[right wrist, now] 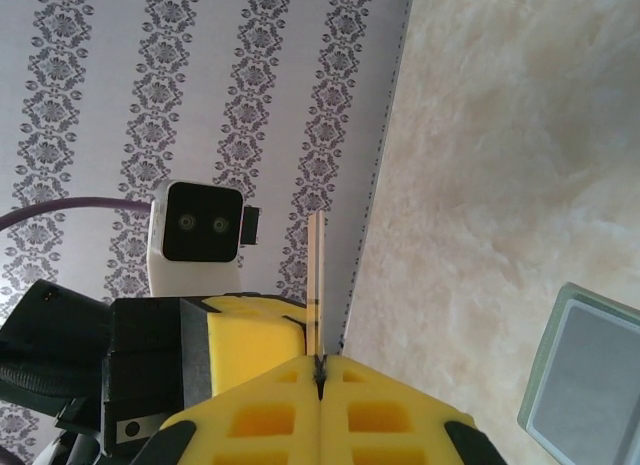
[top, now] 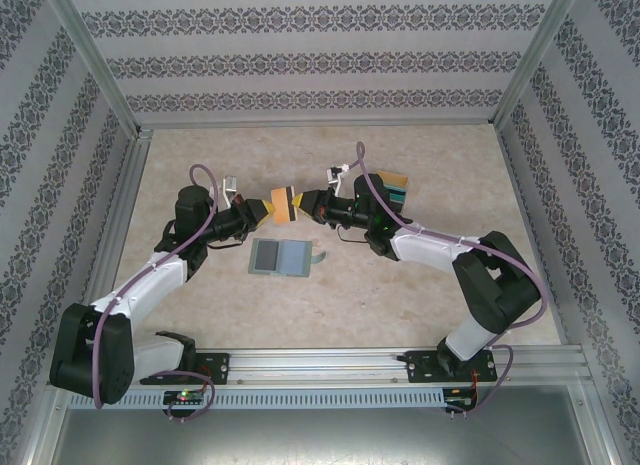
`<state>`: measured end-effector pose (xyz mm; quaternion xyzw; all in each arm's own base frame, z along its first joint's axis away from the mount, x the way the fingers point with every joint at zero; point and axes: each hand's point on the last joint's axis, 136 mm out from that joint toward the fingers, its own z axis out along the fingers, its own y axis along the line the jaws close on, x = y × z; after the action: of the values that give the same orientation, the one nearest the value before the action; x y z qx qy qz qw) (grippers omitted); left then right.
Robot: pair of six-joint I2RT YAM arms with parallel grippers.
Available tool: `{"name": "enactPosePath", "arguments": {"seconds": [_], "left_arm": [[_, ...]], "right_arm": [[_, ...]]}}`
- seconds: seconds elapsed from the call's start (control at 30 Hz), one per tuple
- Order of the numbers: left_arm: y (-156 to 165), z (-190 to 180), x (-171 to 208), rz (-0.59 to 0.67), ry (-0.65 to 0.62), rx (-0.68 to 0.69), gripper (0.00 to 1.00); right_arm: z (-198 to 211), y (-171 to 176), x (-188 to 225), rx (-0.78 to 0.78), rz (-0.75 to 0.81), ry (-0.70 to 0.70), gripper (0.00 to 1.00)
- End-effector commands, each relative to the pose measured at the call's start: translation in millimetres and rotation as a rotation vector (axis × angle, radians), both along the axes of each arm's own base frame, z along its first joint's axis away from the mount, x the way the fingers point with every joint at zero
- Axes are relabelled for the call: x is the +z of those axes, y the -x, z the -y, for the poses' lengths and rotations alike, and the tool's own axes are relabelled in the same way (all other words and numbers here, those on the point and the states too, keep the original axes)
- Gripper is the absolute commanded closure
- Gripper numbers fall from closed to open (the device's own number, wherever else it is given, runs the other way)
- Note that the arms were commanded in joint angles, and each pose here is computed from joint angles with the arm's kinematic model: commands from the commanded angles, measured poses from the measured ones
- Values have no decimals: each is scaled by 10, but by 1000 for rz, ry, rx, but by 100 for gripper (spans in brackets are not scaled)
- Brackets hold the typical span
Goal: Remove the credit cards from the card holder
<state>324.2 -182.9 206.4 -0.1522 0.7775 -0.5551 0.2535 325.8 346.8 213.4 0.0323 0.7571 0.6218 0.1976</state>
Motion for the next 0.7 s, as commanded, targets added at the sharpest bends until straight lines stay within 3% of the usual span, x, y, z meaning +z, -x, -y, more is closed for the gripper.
{"name": "enactPosePath", "arguments": {"seconds": [0.0,0.07,0.3,0.47,0.67], "left_arm": [[41,59,101,47,9,-45,75],[49,49,84,41,-2,-44,50],[85,-82,77,32,-97,-14,0],[128,-149,91,39,-167,-5,1],[184,-171,125,57,-203,-16,1]], "right_arm": [[-55,93,79,57,36,-34,100],[-25,89,69,56,38,-27,100],[254,51,-21,46,83,103,100],[629,-35,-147,11,127,261,100],[1132,-87,-250,23,370,614,100]]}}
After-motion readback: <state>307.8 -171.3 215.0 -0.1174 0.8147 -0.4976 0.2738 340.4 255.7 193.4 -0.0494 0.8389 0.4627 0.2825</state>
